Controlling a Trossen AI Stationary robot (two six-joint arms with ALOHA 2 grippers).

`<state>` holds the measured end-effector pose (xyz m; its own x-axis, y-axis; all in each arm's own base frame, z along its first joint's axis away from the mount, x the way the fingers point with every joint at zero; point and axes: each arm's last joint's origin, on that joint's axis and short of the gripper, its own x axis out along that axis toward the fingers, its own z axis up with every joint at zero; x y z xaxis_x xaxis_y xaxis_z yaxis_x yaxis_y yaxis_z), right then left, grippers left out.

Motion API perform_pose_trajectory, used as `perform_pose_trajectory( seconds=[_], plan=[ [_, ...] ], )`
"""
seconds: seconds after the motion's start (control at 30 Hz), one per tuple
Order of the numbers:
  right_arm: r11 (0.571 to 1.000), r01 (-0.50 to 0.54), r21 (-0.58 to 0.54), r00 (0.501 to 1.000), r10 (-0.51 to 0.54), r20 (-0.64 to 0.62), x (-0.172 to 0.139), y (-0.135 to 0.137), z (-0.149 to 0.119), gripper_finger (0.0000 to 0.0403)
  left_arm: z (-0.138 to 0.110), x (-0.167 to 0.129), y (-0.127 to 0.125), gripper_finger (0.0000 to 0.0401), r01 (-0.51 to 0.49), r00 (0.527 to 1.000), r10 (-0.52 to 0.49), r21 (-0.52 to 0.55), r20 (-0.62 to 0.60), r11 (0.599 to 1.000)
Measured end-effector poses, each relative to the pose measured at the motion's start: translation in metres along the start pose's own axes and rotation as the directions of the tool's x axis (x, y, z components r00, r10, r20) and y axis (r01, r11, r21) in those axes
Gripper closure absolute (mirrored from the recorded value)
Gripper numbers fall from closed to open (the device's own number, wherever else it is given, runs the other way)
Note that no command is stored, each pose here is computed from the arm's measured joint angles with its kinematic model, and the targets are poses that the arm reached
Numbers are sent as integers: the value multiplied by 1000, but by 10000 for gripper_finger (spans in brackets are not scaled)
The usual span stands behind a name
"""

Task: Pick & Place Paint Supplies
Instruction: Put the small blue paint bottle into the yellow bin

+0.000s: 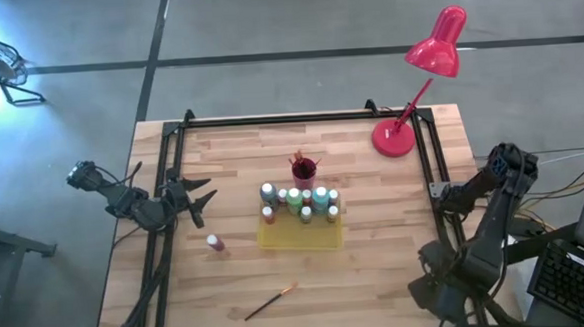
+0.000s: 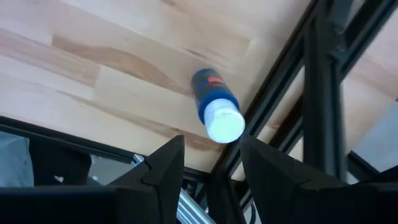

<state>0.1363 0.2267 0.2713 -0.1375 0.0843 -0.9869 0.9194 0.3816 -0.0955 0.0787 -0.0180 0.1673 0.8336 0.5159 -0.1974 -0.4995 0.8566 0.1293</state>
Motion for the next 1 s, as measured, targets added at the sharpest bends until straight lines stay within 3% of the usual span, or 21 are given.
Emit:
perform_pose_trajectory(
  seconds=[0.27,0.57,1.0],
  plan=[
    [999,47,-1,996,-47,-78,24,-4,4,224,0,0,0,217,1,1000,-1,0,0,1000],
    [1000,28,-8,995,-28,-95,34,-2,5,200,0,0,0,217,0,1000,0,0,0,1000],
    [999,38,-36,994,-41,-100,51,-4,9,244,0,0,0,217,1,1000,-1,0,0,1000]
  ],
)
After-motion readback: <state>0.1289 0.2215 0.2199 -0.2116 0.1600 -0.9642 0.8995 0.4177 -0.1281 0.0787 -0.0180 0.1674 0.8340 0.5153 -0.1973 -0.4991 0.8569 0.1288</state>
